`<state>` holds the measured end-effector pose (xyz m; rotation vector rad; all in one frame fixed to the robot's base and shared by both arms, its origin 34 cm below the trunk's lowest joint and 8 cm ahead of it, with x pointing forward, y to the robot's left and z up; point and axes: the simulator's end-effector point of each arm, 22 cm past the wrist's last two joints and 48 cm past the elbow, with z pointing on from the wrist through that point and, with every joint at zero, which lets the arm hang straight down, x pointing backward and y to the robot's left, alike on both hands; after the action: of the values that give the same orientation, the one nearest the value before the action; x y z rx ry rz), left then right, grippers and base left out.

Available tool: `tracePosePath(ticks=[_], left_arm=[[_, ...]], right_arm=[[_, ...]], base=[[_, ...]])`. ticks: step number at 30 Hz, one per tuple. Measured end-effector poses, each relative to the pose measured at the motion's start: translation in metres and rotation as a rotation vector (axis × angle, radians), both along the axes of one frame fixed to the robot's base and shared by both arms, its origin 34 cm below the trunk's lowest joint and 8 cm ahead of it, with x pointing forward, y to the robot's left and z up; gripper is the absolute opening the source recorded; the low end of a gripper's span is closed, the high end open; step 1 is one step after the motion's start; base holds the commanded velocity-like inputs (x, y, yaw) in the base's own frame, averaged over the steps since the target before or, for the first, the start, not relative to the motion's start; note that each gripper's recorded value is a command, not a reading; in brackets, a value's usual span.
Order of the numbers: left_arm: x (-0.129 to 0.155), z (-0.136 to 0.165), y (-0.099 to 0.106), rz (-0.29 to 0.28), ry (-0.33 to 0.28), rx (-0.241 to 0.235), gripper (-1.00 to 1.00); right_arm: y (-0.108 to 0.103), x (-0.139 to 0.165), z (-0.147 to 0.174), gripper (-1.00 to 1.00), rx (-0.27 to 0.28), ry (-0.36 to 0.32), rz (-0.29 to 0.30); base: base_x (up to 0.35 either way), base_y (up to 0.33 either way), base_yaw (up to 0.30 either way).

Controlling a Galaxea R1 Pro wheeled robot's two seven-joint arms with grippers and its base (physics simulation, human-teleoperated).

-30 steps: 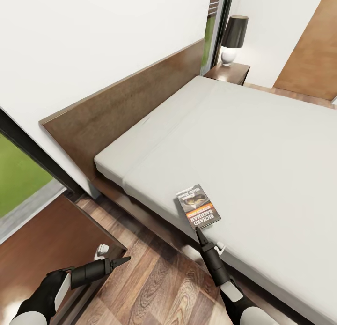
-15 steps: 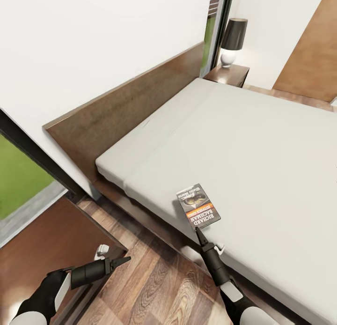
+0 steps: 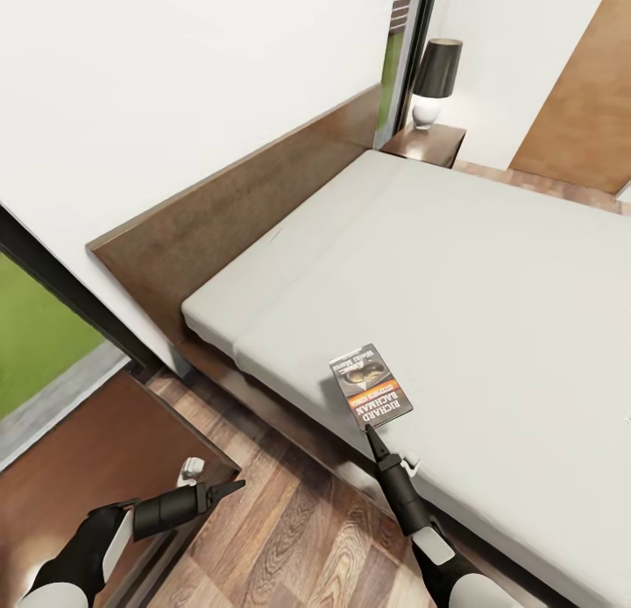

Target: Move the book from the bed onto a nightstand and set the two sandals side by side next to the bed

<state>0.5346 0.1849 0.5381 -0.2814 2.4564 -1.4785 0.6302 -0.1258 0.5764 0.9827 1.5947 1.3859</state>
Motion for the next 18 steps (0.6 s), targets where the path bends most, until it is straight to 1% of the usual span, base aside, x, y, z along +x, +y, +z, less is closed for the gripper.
tracePosePath(ticks=[9, 10, 14, 18], left_arm=[[0.001, 0.018, -0.001, 0.000, 0.000, -0.012, 1.00], [0.001, 0.021, -0.001, 0.000, -0.002, -0.019, 1.00], [0.001, 0.042, -0.007, -0.009, -0.023, -0.086, 1.00], [0.001, 0.051, -0.008, -0.011, -0.026, -0.096, 1.00]], right_arm=[[0.001, 0.000, 0.015, -1.00, 0.000, 0.002, 0.007], [0.002, 0.000, 0.017, -1.00, 0.002, 0.003, 0.008], [0.004, 0.000, 0.024, -1.00, 0.010, 0.004, 0.015], [0.004, 0.000, 0.031, -1.00, 0.011, 0.004, 0.019]], base=[[0.000, 0.000, 0.000], [0.000, 0.000, 0.000], [0.000, 0.000, 0.000], [0.000, 0.000, 0.000]])
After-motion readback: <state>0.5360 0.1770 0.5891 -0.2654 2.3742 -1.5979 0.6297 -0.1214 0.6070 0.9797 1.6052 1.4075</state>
